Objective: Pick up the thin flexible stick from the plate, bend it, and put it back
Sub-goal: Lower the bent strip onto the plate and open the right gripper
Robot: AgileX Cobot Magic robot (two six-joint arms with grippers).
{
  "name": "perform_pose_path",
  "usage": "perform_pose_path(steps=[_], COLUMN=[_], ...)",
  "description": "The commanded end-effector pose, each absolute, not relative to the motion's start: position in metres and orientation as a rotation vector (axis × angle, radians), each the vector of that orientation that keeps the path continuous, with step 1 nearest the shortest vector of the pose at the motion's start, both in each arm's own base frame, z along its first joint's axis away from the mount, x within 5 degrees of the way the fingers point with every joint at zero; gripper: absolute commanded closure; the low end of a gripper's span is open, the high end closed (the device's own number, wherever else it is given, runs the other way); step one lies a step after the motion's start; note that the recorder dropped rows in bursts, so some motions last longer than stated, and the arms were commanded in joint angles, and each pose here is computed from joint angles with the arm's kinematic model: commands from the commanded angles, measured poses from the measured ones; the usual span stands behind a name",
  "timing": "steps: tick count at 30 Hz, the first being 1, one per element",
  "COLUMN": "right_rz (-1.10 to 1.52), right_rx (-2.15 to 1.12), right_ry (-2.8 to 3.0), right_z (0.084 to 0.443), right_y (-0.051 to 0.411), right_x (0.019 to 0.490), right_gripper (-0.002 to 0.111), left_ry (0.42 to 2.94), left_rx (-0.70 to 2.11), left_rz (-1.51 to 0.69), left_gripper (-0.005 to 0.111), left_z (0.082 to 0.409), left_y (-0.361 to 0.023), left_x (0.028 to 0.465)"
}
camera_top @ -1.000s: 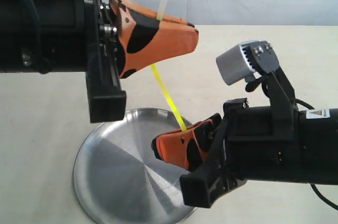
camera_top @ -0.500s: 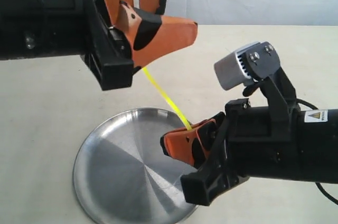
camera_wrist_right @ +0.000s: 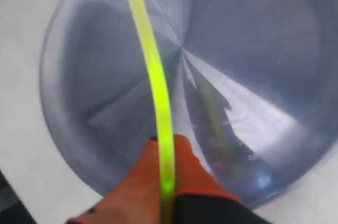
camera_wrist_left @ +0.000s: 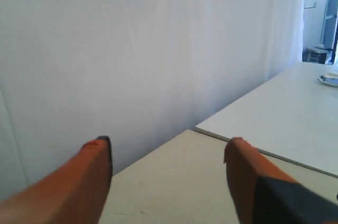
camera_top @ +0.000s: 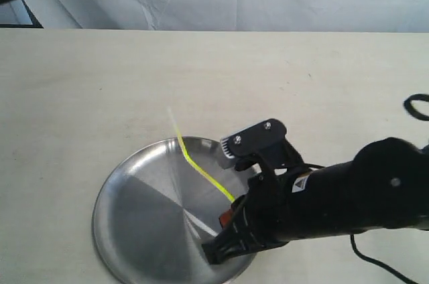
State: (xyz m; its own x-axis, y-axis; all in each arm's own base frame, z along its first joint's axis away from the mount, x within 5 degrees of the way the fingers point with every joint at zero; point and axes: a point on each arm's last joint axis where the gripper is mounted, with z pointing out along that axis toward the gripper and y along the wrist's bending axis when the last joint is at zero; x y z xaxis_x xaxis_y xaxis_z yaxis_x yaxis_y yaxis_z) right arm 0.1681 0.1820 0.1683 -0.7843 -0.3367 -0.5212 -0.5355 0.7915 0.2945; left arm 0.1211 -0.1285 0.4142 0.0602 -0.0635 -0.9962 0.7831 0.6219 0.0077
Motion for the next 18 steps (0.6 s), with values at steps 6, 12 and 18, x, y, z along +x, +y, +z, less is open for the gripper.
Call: perform_pose_path(steps=[6, 12, 18], right_rz=[0.466, 0.599, 0.687], right_rx=[-0.618, -0.668, -0.672], right_ry=[2.508, 2.451, 2.212], right_z=[0.145, 0.181, 0.244], right_y=[0.193, 0.202, 0.186], right_x=[0.195, 0.193, 0.175], right_gripper=[0.063, 0.073, 0.108], left_ry=[1.372, 1.443, 1.470], left_rx=[0.613, 0.581, 0.573], left_rz=[-0.678, -0.621, -0.601], left_gripper=[0.048, 0.048, 0.048], left_z=[0.415, 0.394, 0.386], left_y=[-0.121, -0.119, -0.119], left_x=[0.121, 0.127, 0.129])
